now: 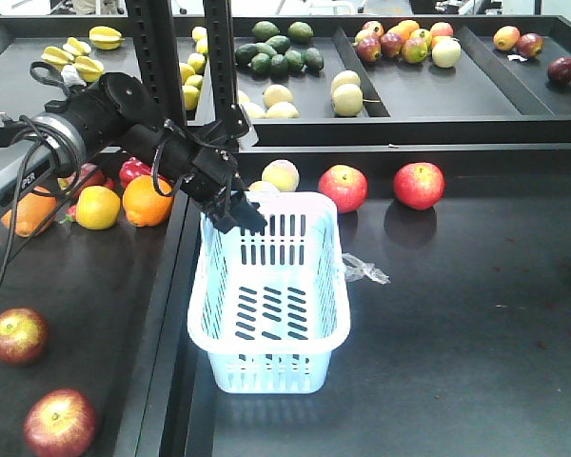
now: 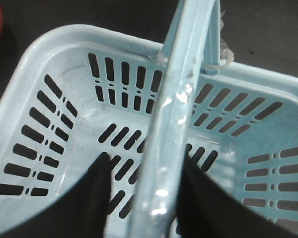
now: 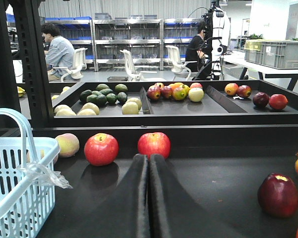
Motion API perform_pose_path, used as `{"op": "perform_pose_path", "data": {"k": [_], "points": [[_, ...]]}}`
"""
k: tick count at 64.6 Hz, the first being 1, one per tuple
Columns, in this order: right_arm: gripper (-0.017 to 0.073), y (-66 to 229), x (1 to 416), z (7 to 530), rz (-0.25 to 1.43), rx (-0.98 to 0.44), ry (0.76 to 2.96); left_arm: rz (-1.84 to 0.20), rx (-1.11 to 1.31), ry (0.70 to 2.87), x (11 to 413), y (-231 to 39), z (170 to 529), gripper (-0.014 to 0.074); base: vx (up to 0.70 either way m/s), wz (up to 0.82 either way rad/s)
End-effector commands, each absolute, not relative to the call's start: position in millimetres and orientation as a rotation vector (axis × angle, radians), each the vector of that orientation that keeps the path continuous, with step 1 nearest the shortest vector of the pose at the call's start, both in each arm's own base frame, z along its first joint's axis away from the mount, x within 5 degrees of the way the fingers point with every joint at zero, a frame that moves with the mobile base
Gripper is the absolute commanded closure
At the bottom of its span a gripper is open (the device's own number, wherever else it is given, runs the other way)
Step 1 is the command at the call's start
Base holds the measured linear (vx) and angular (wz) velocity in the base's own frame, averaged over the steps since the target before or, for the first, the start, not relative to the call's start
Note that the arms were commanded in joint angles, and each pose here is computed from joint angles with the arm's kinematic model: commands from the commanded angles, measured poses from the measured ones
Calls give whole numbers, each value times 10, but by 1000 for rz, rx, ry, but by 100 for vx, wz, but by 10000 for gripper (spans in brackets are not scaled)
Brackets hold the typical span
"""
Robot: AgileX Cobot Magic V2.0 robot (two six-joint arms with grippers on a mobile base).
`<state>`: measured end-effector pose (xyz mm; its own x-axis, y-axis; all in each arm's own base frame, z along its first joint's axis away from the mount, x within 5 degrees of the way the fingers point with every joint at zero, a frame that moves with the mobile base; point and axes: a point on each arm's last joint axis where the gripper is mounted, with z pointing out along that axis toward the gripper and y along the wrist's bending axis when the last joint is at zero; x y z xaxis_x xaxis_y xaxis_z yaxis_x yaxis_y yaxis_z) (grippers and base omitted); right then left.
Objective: Pick three apples into basket with both arms
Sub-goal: 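Close the left gripper on the handle and lift the basket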
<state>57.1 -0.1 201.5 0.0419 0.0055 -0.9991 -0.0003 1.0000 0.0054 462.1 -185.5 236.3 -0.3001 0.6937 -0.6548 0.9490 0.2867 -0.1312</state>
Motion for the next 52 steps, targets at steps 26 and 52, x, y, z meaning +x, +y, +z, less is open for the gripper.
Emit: {"op": "perform_pose_path", "data": {"k": [26,52], "points": [[568,4,583,2055,-2,-9,1480,-892,1000,2197,4105,-1900,3612,601,0,0],[568,4,583,2055,-2,-9,1480,-914,975,2285,2827,-1891,3936,601,0,0]]}}
